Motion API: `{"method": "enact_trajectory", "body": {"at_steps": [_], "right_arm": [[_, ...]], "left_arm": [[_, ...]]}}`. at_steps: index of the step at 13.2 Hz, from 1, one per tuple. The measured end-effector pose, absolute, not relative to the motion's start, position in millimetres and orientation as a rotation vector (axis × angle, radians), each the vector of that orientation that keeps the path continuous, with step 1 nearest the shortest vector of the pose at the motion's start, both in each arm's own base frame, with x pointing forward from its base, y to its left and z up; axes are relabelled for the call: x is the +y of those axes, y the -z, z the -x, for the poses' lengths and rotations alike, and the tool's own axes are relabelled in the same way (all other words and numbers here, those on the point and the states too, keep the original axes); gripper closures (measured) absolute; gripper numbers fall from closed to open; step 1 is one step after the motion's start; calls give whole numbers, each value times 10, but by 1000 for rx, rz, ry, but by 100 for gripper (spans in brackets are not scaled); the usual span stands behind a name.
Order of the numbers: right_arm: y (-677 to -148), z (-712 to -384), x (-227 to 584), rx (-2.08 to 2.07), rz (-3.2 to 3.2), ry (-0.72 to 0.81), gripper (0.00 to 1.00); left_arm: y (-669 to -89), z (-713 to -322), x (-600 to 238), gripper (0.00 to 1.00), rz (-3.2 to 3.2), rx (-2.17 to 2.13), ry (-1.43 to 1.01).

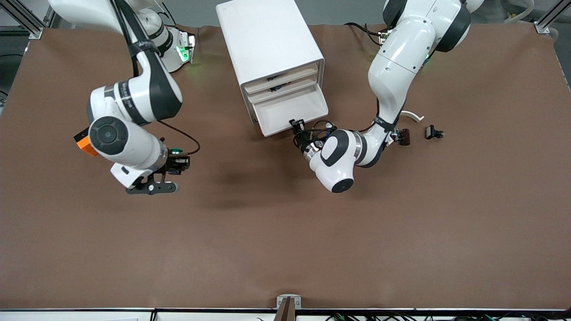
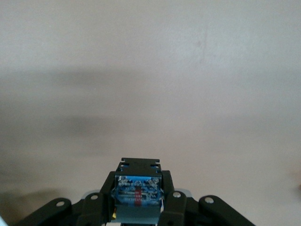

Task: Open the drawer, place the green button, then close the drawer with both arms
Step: 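Carry the green button over the open drawer with the right gripper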

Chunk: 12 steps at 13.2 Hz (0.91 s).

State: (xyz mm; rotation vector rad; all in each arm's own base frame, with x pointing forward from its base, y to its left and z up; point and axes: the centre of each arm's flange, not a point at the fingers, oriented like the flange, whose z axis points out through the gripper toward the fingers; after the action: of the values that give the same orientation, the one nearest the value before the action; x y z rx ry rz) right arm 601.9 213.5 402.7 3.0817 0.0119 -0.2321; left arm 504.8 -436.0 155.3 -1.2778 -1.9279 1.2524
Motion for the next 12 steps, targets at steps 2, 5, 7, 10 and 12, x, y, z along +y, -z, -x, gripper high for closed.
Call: {"method": "enact_trajectory", "body": {"at_steps": [2,5,7,10,12], "right_arm": [[-4111,-5866,2410,-75,-3064,241,59],[-4158,-5624,2856,-199,-3035,241,59],[-4154,-5420,3218,-305,-3010,230,59],[-4134,-5071,3742,-454,-2969,206,59],[-4117,-4867,4008,-558,-2940,188,59]], "left_arm": [[-1569,-5110,-4325,86,1282,-1945,-1258],[-1584,-5191,-4282,86,1286,-1973,-1263],[-1593,-5218,-4275,86,1292,-1984,-1266],[-1595,-5311,-4226,81,1297,-2027,-1268],[-1597,-5432,-4153,58,1308,-2081,-1271]]}}
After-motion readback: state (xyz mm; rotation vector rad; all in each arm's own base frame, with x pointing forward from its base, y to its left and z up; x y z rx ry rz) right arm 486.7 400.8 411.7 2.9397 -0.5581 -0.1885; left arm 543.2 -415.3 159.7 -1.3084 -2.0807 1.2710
